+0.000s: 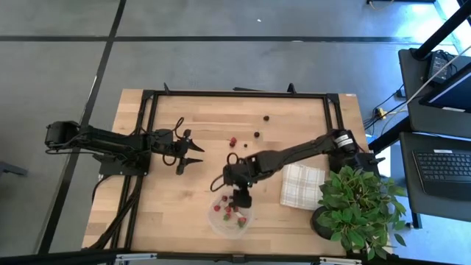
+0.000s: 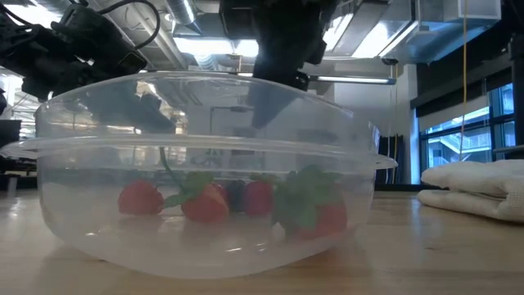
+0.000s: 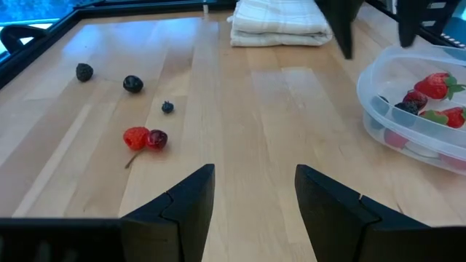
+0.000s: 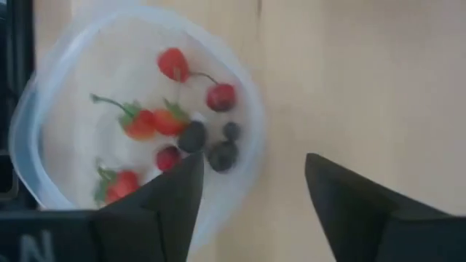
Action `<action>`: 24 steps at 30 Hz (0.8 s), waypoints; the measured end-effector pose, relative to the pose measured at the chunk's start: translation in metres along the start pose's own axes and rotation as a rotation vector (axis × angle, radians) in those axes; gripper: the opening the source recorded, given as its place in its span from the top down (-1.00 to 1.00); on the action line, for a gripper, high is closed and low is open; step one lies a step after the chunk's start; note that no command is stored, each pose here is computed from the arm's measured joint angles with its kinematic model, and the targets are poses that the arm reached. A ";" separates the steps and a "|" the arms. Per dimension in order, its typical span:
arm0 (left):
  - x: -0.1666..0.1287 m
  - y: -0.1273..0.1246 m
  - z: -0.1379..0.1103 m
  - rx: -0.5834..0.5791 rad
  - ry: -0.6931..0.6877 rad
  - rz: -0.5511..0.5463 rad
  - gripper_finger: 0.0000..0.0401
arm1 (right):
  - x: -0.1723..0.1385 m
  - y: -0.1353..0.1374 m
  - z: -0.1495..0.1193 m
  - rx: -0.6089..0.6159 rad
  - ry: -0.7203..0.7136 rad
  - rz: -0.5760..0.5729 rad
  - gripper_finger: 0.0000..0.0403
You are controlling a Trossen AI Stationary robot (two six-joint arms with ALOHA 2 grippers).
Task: Pick and placing Produce into tupperware
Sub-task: Put the blueberry in the bottom transparent bin
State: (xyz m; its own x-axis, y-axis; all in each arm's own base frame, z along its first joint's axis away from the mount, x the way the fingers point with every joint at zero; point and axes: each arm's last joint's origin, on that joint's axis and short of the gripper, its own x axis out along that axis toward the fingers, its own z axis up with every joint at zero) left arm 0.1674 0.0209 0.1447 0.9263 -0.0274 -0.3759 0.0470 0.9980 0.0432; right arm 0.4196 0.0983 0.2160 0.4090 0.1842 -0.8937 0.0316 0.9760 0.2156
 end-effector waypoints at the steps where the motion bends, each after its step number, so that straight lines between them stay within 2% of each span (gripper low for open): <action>1: 0.000 0.000 0.000 0.000 0.000 0.000 0.08 | -0.004 -0.003 0.000 -0.016 0.007 -0.005 -0.22; 9: 0.000 0.000 -0.001 -0.002 0.011 -0.001 0.08 | -0.013 -0.012 0.003 -0.042 -0.005 -0.014 -0.34; 12: 0.000 0.000 -0.001 -0.002 0.011 0.001 0.08 | -0.013 -0.017 0.001 -0.006 -0.001 -0.118 -0.34; 14: 0.000 0.000 -0.001 0.000 0.011 0.001 0.08 | -0.014 -0.027 -0.001 0.034 0.027 -0.214 -0.34; 16: 0.000 0.000 -0.001 0.001 0.011 0.001 0.08 | -0.016 -0.040 -0.004 0.061 0.070 -0.260 -0.34; 20: 0.000 0.000 -0.001 0.001 0.011 0.001 0.08 | -0.017 -0.068 -0.005 0.119 0.115 -0.292 -0.34; 24: 0.000 0.000 -0.001 0.000 0.012 0.002 0.08 | -0.022 -0.099 -0.002 0.118 0.133 -0.312 -0.34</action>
State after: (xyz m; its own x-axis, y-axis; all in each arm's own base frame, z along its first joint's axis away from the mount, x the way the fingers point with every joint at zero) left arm 0.1670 0.0209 0.1436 0.9220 -0.0250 -0.3865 0.0455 0.9980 0.0442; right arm 0.4058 -0.0017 0.2134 0.2414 -0.1000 -0.9653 0.2445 0.9689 -0.0392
